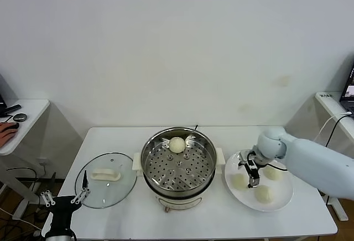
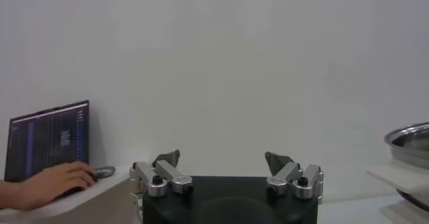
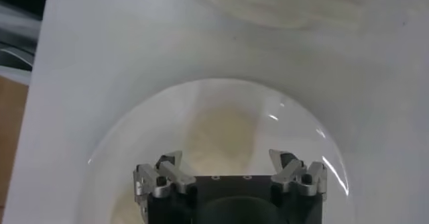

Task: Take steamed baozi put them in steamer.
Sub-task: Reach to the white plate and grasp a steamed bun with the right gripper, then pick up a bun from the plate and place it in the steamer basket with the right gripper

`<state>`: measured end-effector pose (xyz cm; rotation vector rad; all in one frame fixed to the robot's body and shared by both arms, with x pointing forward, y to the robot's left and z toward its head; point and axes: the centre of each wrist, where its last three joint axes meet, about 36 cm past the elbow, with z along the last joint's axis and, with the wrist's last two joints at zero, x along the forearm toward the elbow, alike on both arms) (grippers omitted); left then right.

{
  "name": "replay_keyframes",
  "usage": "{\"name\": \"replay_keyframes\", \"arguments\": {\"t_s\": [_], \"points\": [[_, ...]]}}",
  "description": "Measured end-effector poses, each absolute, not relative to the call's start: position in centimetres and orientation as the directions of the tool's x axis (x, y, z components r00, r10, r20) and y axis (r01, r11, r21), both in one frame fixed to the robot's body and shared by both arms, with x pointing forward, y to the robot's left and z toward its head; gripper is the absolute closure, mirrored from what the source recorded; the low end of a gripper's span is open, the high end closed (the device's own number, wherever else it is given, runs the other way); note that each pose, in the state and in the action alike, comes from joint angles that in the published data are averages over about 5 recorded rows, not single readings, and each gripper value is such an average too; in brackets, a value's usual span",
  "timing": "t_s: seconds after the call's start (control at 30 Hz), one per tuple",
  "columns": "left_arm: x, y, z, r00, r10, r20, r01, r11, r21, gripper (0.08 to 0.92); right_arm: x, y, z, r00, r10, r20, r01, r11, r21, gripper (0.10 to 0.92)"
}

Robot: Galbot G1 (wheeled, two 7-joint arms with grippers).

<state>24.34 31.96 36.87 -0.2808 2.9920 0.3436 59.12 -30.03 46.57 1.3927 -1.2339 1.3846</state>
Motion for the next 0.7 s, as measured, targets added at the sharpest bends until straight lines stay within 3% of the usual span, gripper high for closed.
{"name": "replay_keyframes", "arguments": {"t_s": [0.13,0.47,0.7], "points": [[24.4,31.9,36.8,-0.976,-0.169,-0.138,-0.196,0.957,0.212,0.177,59.1,-29.7,45.9,-0.070,-0.099,0.993,-0.974,-0.209,-0.089,0.327],[24.5,31.8,36.8,-0.976,-0.169,-0.140,-0.196,0.958,0.211,0.177,59.2,-29.6,45.6,-0.069,-0.094,0.993,-0.974,-0.208,-0.087,0.593],[24.6,31.7,37.0,-0.976,-0.164,-0.144,-0.192,0.959,0.208,0.177,59.4,-30.6,47.6,-0.081,-0.093,0.992,-0.976,-0.194,-0.098,0.611]]}}
